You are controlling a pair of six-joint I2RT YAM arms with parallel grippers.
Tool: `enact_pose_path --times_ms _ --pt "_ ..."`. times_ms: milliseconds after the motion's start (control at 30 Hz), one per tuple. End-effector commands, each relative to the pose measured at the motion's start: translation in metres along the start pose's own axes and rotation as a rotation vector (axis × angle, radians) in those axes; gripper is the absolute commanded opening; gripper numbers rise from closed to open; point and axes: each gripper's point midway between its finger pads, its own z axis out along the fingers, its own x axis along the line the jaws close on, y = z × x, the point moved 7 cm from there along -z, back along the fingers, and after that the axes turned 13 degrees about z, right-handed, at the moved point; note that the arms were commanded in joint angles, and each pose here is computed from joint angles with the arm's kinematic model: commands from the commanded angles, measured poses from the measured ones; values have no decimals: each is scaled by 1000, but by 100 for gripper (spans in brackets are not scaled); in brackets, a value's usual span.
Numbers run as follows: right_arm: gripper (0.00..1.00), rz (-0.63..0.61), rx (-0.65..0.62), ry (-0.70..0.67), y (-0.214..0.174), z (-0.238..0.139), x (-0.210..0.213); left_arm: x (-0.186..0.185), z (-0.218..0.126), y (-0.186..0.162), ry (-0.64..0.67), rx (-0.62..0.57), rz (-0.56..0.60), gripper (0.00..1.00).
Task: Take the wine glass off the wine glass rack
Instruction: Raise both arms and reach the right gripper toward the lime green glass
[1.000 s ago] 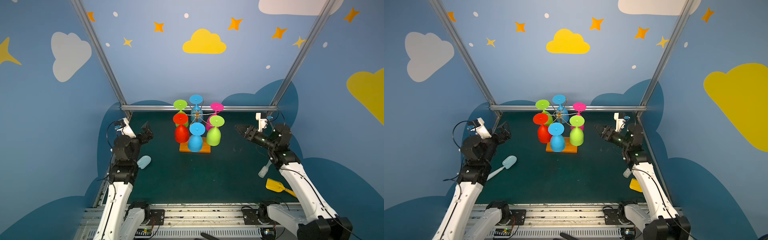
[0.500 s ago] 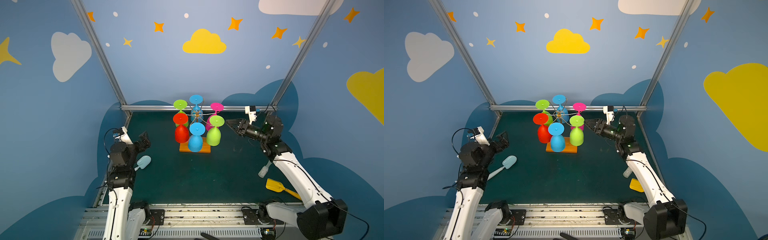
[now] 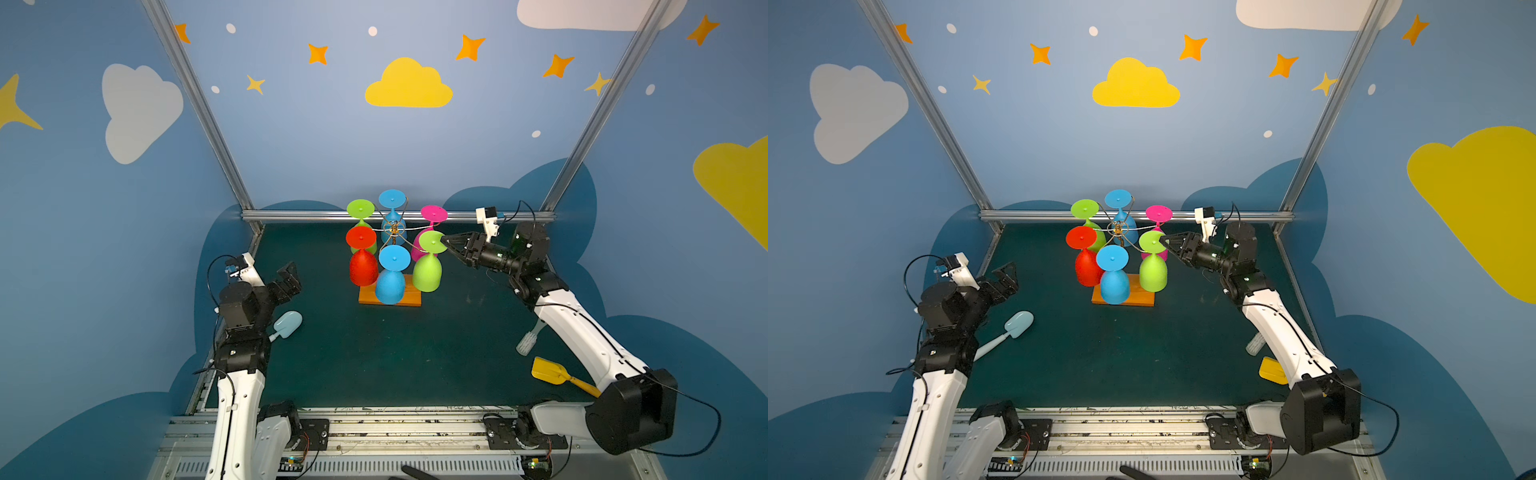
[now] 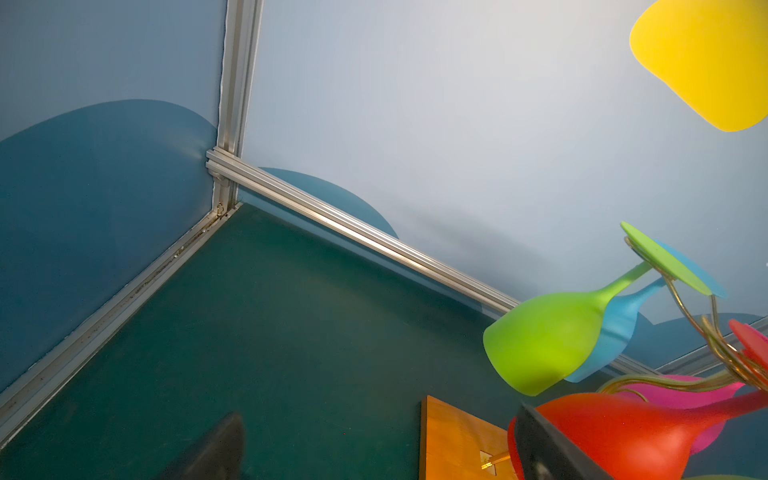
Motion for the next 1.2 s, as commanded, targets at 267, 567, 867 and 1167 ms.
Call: enact_pose_path --times_ms 267,567,867,1167 --pt "25 -5 17 35 2 3 13 0 -2 3 -7 -25 -11 99" --pt "2 20 30 56 2 4 15 0 -2 3 -6 -27 -19 99" --pt "0 62 53 106 4 5 23 0 -3 2 -5 -29 -22 99" --pt "0 90 51 106 4 -1 28 0 -3 2 -9 -33 -26 99"
